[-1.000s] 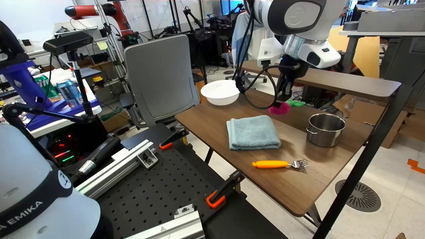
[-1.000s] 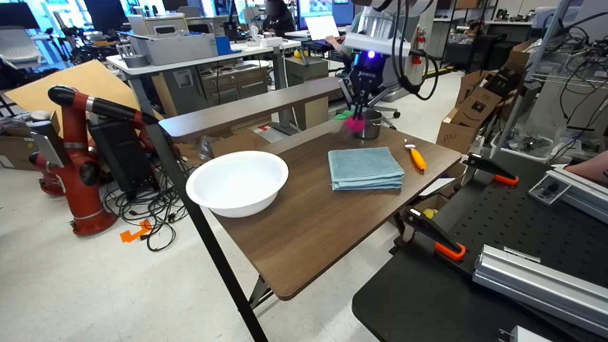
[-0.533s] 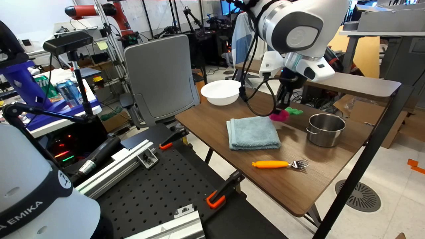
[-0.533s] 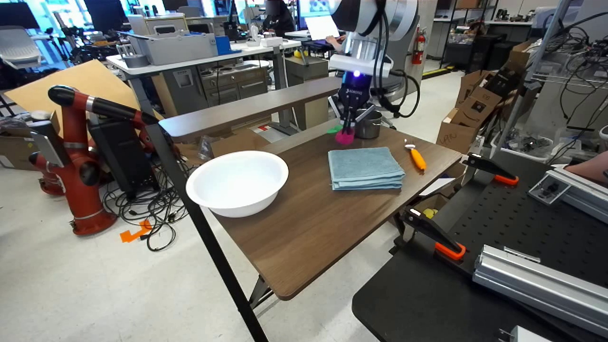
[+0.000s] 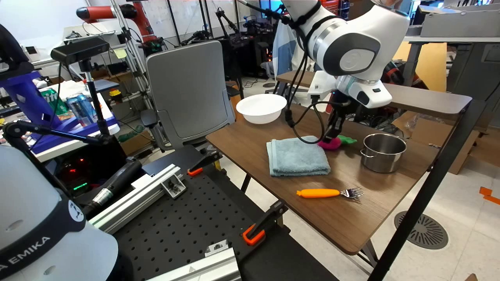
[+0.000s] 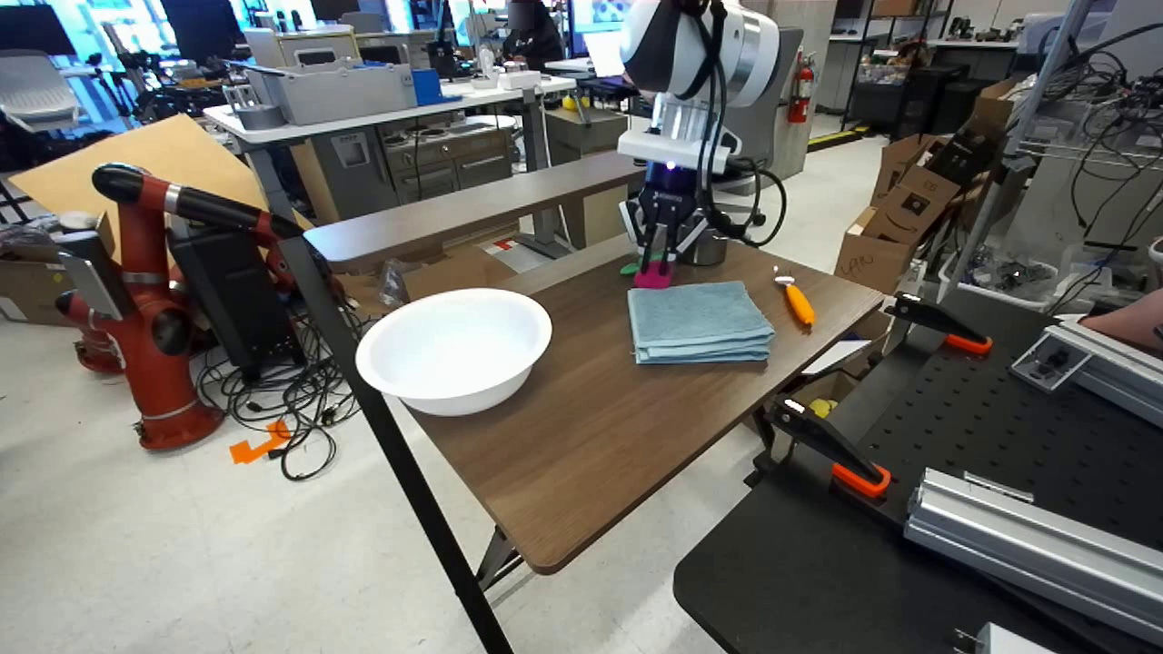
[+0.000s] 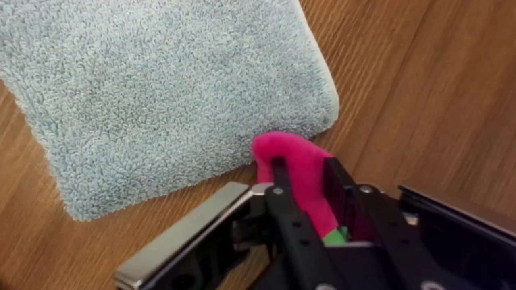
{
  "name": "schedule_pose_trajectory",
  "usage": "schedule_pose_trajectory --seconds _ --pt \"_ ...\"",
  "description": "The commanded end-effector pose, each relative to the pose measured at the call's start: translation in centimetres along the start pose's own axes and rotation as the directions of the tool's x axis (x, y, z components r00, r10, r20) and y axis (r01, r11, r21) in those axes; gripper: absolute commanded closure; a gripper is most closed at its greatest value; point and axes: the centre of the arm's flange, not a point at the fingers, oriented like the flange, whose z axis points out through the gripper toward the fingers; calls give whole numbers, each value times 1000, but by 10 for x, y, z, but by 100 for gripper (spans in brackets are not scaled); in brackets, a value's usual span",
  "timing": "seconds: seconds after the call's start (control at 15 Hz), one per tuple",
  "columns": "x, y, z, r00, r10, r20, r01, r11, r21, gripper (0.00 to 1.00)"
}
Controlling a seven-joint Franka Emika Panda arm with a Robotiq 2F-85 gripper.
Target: Put the purple plushy on the table
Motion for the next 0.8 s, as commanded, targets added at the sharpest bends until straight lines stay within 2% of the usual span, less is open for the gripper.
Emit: schedule_pose_trajectory --seconds 0.0,0.27,0.4,0.73 --pt "7 -3 2 999 38 13 -38 998 41 40" --pt "2 1 -11 998 55 10 -55 997 57 10" --pt "-3 3 -21 998 60 10 -61 996 63 0" --pt "-40 9 -68 1000 -6 26 2 993 118 0"
